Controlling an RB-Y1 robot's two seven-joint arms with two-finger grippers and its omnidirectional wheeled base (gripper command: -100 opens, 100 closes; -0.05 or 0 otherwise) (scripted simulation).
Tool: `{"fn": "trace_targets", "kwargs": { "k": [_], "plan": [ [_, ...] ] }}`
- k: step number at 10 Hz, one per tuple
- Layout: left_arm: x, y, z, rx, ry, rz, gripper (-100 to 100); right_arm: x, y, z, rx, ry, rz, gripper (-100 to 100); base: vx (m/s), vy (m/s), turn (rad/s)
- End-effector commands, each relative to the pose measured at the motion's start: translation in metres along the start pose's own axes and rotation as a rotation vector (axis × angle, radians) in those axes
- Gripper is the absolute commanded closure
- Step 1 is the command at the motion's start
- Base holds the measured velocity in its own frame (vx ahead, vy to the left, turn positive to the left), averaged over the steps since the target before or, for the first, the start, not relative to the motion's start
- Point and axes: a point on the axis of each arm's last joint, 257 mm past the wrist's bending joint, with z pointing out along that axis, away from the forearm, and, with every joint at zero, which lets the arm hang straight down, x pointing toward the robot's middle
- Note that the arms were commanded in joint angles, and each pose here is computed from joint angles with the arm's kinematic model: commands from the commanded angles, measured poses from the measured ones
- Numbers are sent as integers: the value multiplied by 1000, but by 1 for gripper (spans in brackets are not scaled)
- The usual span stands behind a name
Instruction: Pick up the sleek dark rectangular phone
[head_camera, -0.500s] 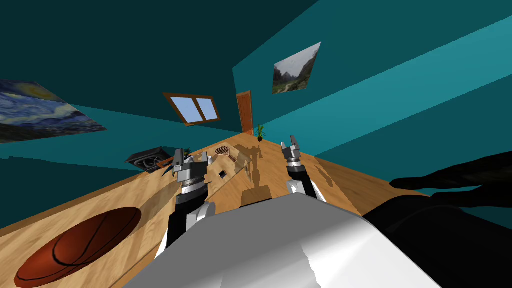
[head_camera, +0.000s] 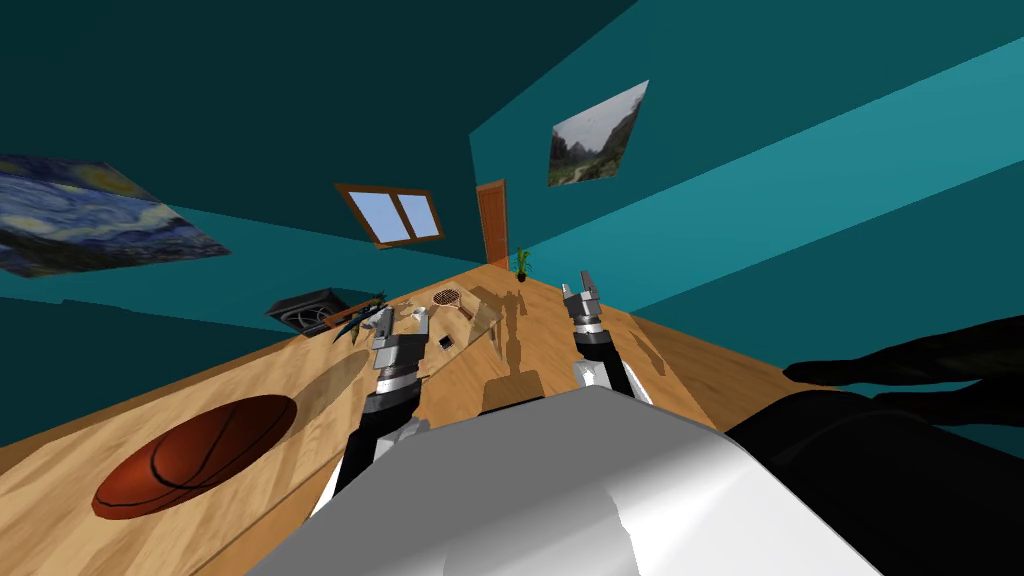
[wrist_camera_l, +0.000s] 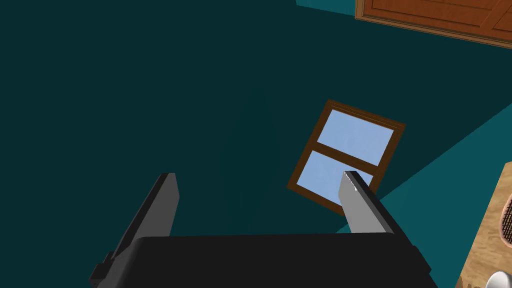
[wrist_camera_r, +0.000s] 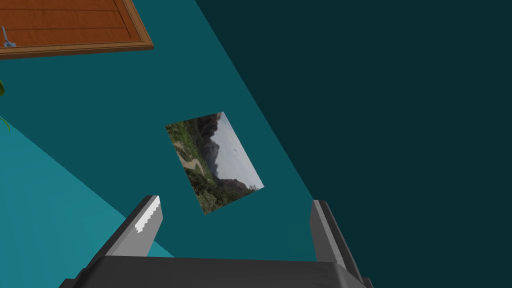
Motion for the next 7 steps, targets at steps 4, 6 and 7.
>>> {"fn": "trace_targets", "kwargs": {
  "k": [4, 6, 7],
  "plan": [
    [3, 89, -59, -275, 49, -86, -100, 0, 0, 0, 0, 0, 0, 0, -68, -83, 42],
    [3, 111, -80, -352, 63, -101, -100, 0, 0, 0, 0, 0, 0, 0, -34, -71, 6],
    [2, 132, -103, -427, 65, -121, -100, 0, 0, 0, 0, 0, 0, 0, -17, -84, 3]
  ]
}}
